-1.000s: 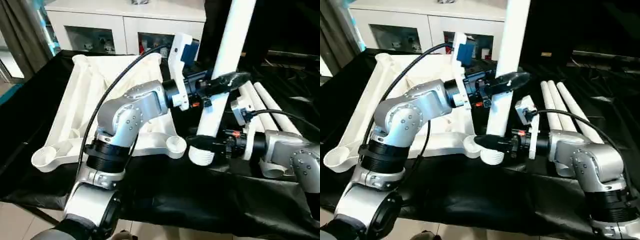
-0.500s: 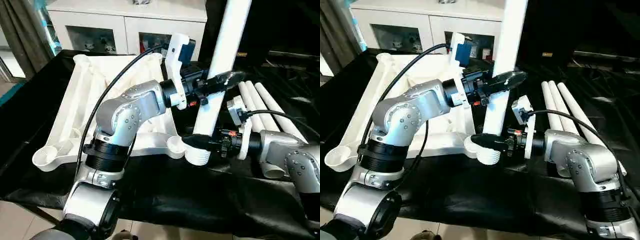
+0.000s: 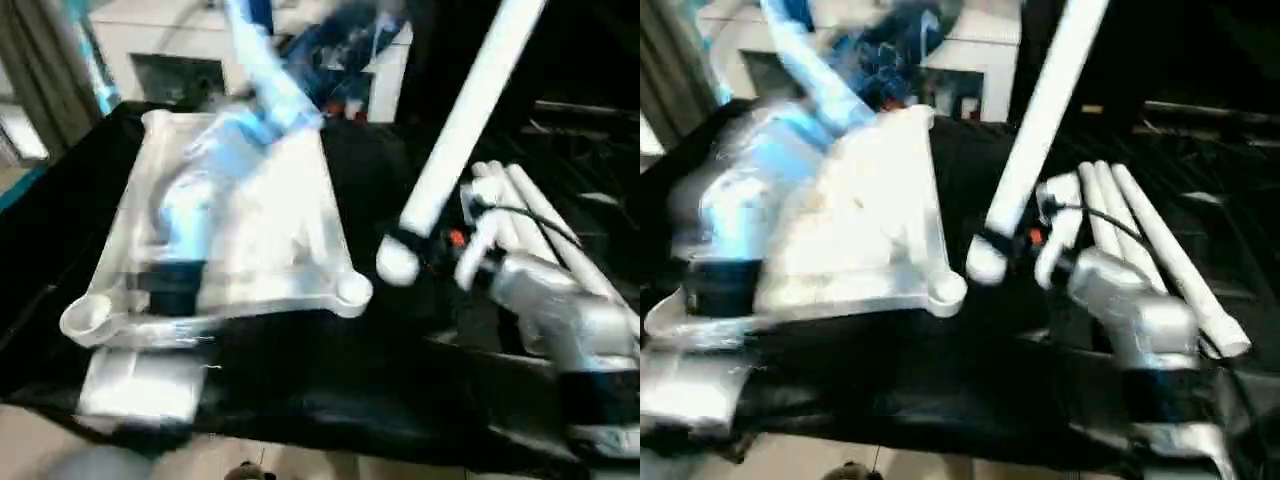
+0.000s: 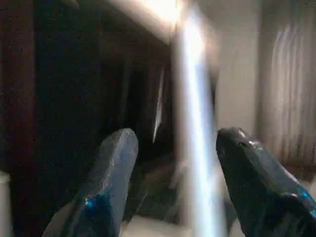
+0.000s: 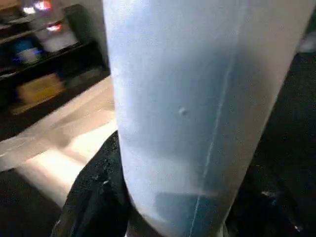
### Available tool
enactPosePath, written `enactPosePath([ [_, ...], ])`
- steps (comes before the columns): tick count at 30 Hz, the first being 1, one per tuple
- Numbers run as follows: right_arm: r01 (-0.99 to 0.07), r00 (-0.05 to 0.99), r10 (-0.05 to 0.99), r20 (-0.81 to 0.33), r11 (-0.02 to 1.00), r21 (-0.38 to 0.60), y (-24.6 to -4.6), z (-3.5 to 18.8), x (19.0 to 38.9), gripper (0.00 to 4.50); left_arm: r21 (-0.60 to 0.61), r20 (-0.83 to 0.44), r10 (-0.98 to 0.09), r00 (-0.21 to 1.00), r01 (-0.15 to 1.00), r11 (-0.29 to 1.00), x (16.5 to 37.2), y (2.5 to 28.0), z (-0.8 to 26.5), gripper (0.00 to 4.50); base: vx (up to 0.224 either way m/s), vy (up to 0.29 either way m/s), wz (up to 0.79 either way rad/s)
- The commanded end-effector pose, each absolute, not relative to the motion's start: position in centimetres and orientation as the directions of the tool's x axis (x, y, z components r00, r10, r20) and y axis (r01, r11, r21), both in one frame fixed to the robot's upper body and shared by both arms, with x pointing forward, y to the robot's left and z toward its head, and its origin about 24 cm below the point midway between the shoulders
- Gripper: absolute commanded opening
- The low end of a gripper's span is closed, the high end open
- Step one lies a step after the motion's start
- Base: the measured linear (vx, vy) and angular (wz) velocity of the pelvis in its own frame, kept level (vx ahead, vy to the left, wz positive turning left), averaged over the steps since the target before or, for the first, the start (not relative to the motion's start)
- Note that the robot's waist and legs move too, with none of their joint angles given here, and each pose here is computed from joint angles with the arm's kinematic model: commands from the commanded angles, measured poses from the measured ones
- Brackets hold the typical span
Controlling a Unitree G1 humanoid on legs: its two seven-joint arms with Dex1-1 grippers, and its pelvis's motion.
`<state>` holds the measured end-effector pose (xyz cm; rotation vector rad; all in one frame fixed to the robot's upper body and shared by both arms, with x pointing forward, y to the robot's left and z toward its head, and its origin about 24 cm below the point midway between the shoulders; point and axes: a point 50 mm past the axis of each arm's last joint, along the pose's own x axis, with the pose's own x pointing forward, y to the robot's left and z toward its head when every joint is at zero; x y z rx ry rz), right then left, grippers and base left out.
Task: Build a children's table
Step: Pick table leg, then insert table leg to table base
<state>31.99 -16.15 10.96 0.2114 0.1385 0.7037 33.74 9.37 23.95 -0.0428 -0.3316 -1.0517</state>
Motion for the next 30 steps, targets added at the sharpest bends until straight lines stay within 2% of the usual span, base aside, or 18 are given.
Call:
enactPosePath([
  [1, -0.588, 0.801, 0.598, 0.000, 0.788, 0.182, -16.4, 11.5, 32.5, 1.95, 0.222, 0.057, -0.907, 0.418, 0.880, 0.419, 33.7, 8.8, 20.4, 2.96, 0.000, 0.000, 0.00],
  [2, -0.555, 0.825, 0.565, -0.008, 0.813, 0.179, -16.5, 11.2, 32.7, 1.95, 0.260, -0.095, -0.911, 0.402, 0.893, 0.367, 33.5, 9.5, 18.0, 2.96, 0.000, 0.000, 0.00],
  [5, -0.518, 0.848, 0.529, -0.031, 0.840, 0.162, -16.3, 10.5, 32.8, 1.95, 0.267, -0.282, -0.889, 0.360, 0.920, 0.287, 32.9, 10.7, 14.6, 2.96, 0.000, 0.000, 0.00],
  [6, -0.462, 0.882, 0.471, -0.039, 0.877, 0.132, -16.4, 10.0, 32.9, 1.95, 0.229, -0.387, -0.868, 0.312, 0.944, 0.237, 32.1, 11.7, 12.2, 2.96, 0.000, 0.000, 0.00],
  [10, -0.455, 0.883, 0.466, -0.056, 0.879, 0.141, -16.3, 9.0, 32.7, 1.95, 0.157, -0.431, -0.862, 0.266, 0.963, 0.219, 31.5, 12.5, 10.5, 2.96, 0.000, 0.000, 0.00],
  [11, -0.464, 0.876, 0.479, -0.063, 0.870, 0.165, -16.4, 8.6, 32.5, 1.95, 0.157, -0.450, -0.854, 0.260, 0.965, 0.211, 31.6, 12.8, 10.0, 2.67, 0.000, 0.000, 0.00],
  [15, -0.487, 0.861, 0.506, -0.050, 0.849, 0.203, -16.1, 7.7, 31.8, 1.95, 0.147, -0.514, -0.829, 0.221, 0.975, 0.169, 31.6, 13.5, 8.6, 2.57, 0.000, 0.000, 0.00],
  [16, -0.490, 0.860, 0.508, -0.047, 0.848, 0.204, -16.0, 7.6, 31.7, 1.95, 0.130, -0.515, -0.831, 0.211, 0.977, 0.167, 31.7, 13.6, 8.4, 2.29, 0.000, 0.000, 0.00],
  [20, -0.490, 0.862, 0.505, -0.037, 0.850, 0.192, -16.1, 7.6, 31.5, 1.95, 0.114, -0.531, -0.822, 0.205, 0.979, 0.171, 31.9, 13.6, 7.8, 2.21, 0.000, 0.000, 0.00],
  [22, -0.492, 0.862, 0.506, -0.031, 0.850, 0.189, -16.1, 7.6, 31.4, 1.95, 0.117, -0.545, -0.811, 0.212, 0.977, 0.177, 32.1, 13.7, 7.4, 1.88, 0.000, 0.000, 0.00],
  [26, -0.503, 0.857, 0.515, -0.028, 0.846, 0.178, -16.3, 7.6, 31.0, 1.95, 0.127, -0.586, -0.779, 0.225, 0.974, 0.186, 32.6, 14.3, 6.8, 1.74, 0.000, 0.000, 0.00],
  [28, -0.505, 0.855, 0.518, -0.031, 0.845, 0.177, -16.3, 7.5, 30.9, 1.95, 0.118, -0.591, -0.776, 0.220, 0.975, 0.186, 32.6, 14.5, 6.7, 1.41, 0.000, 0.000, 0.00],
  [30, -0.493, 0.862, 0.505, -0.034, 0.853, 0.173, -16.5, 7.4, 30.8, 1.95, 0.109, -0.594, -0.774, 0.220, 0.975, 0.194, 32.6, 14.8, 6.7, 1.36, 0.000, 0.000, 0.00],
])
